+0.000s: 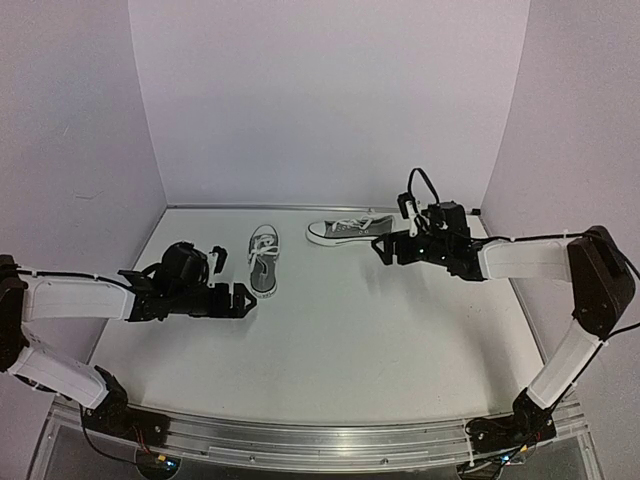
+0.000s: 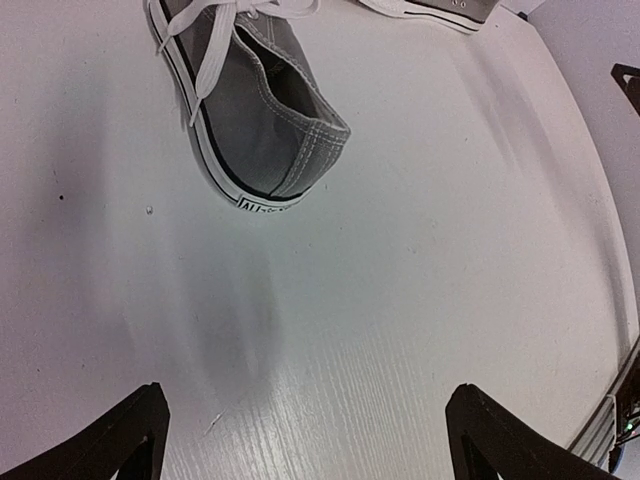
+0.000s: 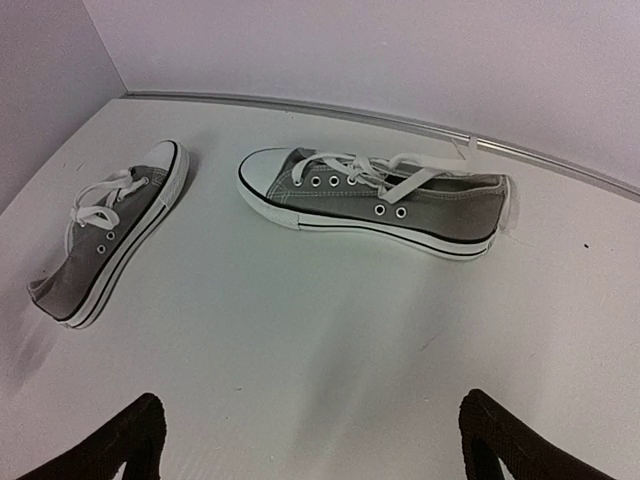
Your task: Tie the shoes
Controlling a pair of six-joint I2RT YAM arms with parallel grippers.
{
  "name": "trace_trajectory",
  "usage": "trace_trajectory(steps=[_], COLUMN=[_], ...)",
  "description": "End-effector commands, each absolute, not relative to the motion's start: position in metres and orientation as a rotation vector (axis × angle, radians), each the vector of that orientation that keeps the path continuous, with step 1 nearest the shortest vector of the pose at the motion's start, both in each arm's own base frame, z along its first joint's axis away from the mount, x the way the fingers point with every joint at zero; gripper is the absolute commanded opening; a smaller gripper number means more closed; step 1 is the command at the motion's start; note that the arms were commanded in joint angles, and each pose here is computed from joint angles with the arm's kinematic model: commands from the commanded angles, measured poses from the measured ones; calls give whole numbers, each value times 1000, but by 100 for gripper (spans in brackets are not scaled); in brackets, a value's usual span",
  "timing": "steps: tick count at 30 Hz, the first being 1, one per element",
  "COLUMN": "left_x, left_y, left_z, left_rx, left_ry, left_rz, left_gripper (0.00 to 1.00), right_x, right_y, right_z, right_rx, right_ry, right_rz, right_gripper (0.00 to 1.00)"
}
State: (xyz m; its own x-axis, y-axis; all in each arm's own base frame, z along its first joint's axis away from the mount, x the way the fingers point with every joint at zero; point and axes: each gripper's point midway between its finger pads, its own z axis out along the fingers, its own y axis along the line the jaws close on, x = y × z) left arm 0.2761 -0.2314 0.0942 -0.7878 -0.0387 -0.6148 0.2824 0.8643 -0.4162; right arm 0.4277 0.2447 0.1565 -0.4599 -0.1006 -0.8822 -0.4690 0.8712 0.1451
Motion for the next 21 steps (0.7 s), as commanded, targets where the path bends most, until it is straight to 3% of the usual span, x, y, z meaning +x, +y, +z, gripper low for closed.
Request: trace_trajectory(steps=[1, 12, 21], left_x=[286, 287, 285], left_y=[-241, -248, -244], left_z=[127, 137, 149], left_rx=[194, 214, 205], left_ry=[2303, 2277, 2250], left_rz=[-707, -750, -754], left_gripper=[100, 100, 100], right_x=[452, 559, 632], right_y=[240, 201, 206], right_z=[172, 238, 196], right_rx=[-390, -227, -161], right_ry=[2010, 1897, 1935], right_rz=[357, 387, 426], right_gripper=[98, 98, 97])
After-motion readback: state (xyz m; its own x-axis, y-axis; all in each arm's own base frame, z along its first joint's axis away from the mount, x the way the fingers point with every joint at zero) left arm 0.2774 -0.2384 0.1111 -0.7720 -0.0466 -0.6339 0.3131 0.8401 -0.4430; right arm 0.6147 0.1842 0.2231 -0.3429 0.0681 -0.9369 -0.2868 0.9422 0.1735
